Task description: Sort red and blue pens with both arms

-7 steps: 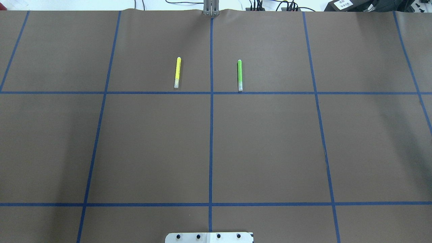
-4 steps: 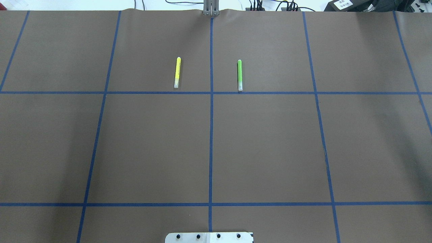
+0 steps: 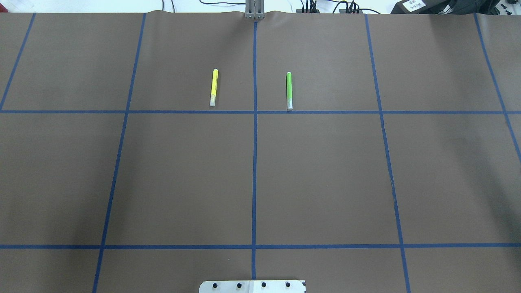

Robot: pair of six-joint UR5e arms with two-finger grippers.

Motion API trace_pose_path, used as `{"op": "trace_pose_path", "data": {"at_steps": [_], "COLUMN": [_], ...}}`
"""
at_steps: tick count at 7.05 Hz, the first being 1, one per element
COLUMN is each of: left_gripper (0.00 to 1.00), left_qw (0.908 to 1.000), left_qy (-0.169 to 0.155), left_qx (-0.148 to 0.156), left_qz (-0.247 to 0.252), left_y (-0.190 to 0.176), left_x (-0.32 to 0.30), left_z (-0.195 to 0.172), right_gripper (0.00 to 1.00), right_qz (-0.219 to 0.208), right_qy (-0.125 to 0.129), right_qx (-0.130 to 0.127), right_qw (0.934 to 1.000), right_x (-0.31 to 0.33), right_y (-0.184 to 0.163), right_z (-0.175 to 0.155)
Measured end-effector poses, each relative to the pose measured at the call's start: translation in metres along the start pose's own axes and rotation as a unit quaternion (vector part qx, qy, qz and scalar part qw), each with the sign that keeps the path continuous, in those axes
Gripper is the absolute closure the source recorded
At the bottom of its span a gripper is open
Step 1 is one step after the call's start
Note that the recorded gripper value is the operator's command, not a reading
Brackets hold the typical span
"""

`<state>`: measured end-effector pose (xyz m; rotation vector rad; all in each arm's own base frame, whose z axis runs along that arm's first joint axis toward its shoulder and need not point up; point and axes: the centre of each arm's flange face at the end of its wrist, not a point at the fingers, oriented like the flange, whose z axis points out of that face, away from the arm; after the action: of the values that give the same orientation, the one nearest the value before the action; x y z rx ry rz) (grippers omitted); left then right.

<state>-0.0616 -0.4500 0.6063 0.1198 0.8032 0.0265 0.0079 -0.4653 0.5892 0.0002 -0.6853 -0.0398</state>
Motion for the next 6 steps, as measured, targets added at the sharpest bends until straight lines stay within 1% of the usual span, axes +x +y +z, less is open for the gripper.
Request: {"op": "trace_pose_path", "data": {"at_steps": [3, 6], "left_gripper": [0.0, 0.0], "left_qw": [1.0, 0.9999], "left_qy": [-0.001, 0.001], "left_qx": [0.005, 0.008], "left_qz": [0.002, 0.008], "left_y": [-0.011, -0.017], "left_x": [0.003, 0.004], "left_z": [-0.002, -0.002], "right_gripper": [0.0, 0.0], "right_qz": [-0.01, -0.013], "right_qy": [-0.001, -0.001], "right_qx": [0.009, 0.013], "right_qw": [0.9999, 0.9998], "right_x": [-0.001, -0.002], "right_y": [-0.002, -0.003], "right_z": [0.0, -0.002]}}
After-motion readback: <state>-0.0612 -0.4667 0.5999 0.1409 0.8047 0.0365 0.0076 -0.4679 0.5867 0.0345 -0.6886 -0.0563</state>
